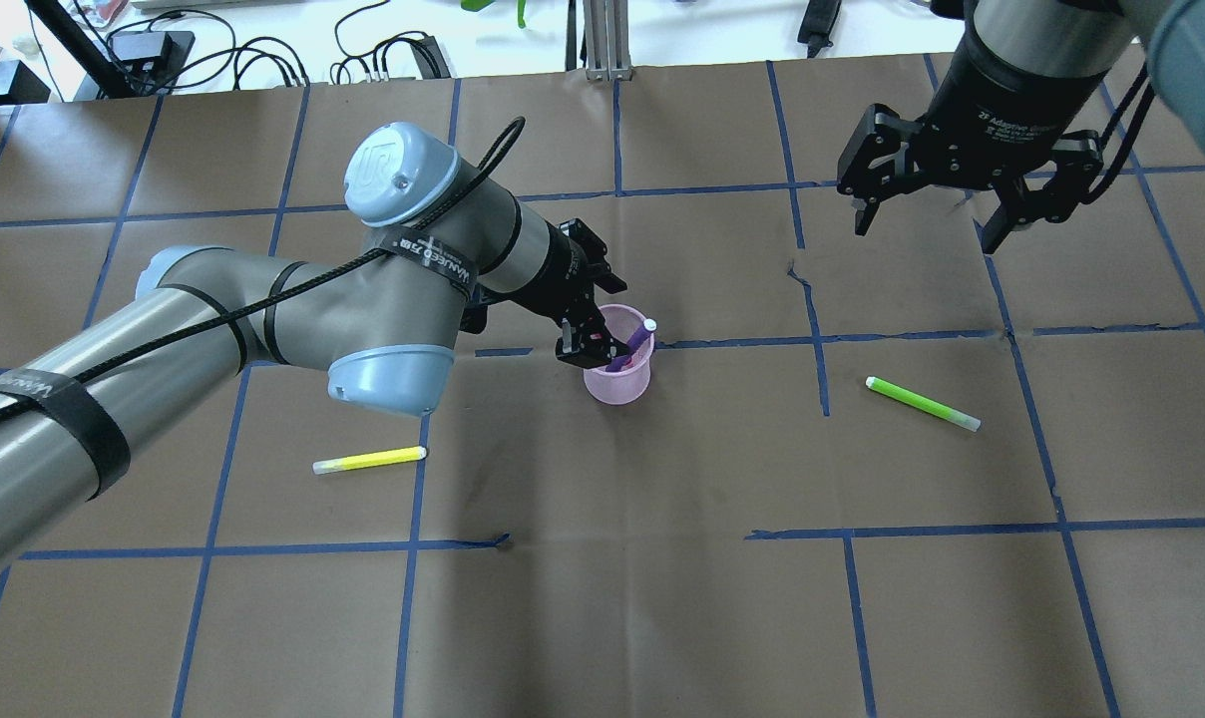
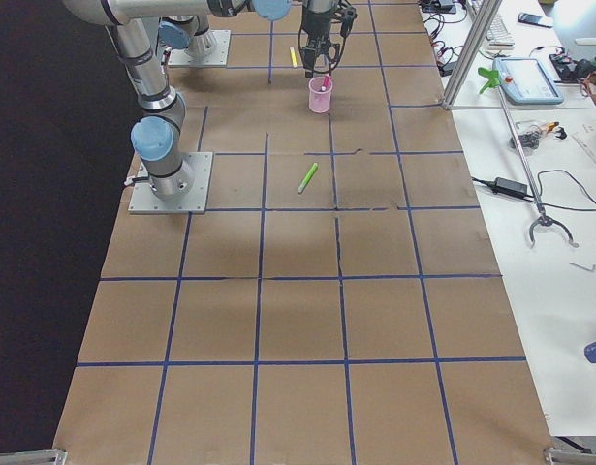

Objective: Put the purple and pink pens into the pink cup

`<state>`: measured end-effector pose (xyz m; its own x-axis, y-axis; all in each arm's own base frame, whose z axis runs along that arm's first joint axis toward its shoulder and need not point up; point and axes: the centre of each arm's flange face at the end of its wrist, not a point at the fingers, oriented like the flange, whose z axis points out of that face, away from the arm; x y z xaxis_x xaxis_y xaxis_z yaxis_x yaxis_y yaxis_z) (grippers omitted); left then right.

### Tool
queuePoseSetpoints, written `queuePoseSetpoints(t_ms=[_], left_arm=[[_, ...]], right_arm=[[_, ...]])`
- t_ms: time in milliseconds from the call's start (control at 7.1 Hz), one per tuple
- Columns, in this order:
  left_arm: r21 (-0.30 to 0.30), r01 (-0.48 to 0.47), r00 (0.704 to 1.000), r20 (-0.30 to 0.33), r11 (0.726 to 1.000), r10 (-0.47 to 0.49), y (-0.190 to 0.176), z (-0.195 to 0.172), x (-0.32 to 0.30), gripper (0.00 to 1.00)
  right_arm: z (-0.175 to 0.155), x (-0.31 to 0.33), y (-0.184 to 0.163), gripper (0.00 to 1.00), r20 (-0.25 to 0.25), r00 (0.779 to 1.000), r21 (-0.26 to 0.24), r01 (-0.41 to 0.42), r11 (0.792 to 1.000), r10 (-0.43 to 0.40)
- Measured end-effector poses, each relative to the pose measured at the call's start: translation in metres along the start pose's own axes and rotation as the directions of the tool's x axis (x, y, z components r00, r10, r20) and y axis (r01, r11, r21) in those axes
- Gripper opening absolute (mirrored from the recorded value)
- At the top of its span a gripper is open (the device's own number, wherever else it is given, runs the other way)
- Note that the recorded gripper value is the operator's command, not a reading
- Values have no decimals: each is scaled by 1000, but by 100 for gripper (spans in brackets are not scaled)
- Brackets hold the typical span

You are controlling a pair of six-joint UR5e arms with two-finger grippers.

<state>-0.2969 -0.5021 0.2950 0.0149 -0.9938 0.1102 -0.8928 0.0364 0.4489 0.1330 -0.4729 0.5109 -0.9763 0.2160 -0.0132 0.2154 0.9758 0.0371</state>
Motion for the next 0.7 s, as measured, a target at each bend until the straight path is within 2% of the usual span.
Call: queuePoseSetpoints(t_ms=[141,282,423,563,704], left_arm=[[56,-27,998,-46,998,30,1,-15,5,97],[129,-93,990,-91,987,105,3,-33,8,97],[218,-216,964,-109,952,244,3,-53,9,96],[307,-339,918,-96,889,384,2,-72,8,97],[379,-428,872,-67,821,485,-1,-86,8,97]], right_arm=[[1,1,1,100,-1,1000,-3,4,1000,-4],[1,1,2,100,-2,1000,-4,6,1000,-6],[1,1,2,100,-2,1000,-4,8,1000,-8],[1,0,3,100,-2,1000,-3,9,1000,-9],[1,0,2,100,-2,1000,-3,9,1000,-9]])
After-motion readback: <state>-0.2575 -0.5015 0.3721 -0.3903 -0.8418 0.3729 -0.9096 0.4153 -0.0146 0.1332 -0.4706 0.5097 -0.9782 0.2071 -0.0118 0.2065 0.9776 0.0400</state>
